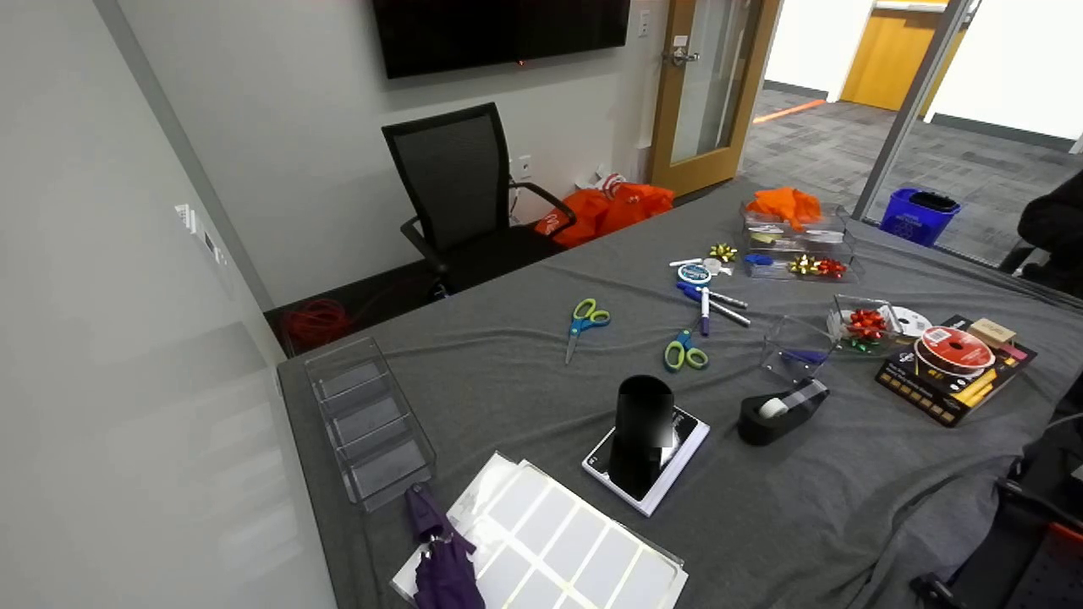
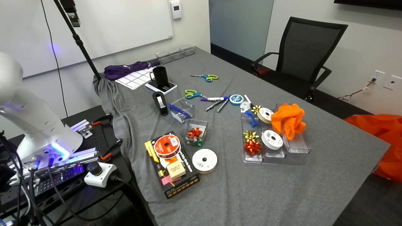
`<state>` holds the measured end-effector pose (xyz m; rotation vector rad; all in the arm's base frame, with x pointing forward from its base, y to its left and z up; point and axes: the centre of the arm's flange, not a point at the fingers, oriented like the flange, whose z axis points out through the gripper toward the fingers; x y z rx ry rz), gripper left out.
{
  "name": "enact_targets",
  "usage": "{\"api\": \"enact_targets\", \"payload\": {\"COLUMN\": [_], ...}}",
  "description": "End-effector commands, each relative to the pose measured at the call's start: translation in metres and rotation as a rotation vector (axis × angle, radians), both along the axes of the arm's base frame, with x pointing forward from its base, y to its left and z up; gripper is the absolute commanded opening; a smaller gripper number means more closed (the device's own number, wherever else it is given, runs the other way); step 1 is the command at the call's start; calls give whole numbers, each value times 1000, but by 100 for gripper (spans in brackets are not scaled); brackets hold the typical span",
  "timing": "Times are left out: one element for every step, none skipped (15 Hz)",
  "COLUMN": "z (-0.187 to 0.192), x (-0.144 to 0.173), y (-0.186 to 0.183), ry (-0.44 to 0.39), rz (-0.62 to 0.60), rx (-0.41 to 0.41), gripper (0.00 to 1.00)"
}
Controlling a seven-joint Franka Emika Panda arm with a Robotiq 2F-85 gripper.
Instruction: Put the gold ribbon in the container at the front.
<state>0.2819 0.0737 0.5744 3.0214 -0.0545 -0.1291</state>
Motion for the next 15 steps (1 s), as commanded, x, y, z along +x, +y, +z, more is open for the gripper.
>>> {"api": "enact_targets", "payload": {"z": [0, 2, 2, 1, 1, 0, 0, 0, 2, 3, 7, 9, 11, 13, 14], "x": [0, 4, 8, 11, 12, 13, 13, 15, 21, 27, 41, 50, 68, 81, 101], "y": [0, -2, -6, -10, -12, -13, -13, -13, -16, -19, -26, -30, -39, -45, -55], "ry": [-3, -26, -36, -39, -39, -38, -38, -36, -46, -54, -75, -96, -122, -147, -176], "rz": [-3, -38, -61, -73, -78, -81, -82, -87, -89, -93, -106, -114, -130, -144, -163], "rx": [2, 21, 35, 45, 50, 52, 52, 61, 82, 100, 130, 153, 178, 196, 209], "gripper": [100, 100, 100, 100, 100, 100, 100, 100, 100, 100, 100, 100, 100, 100, 100]}}
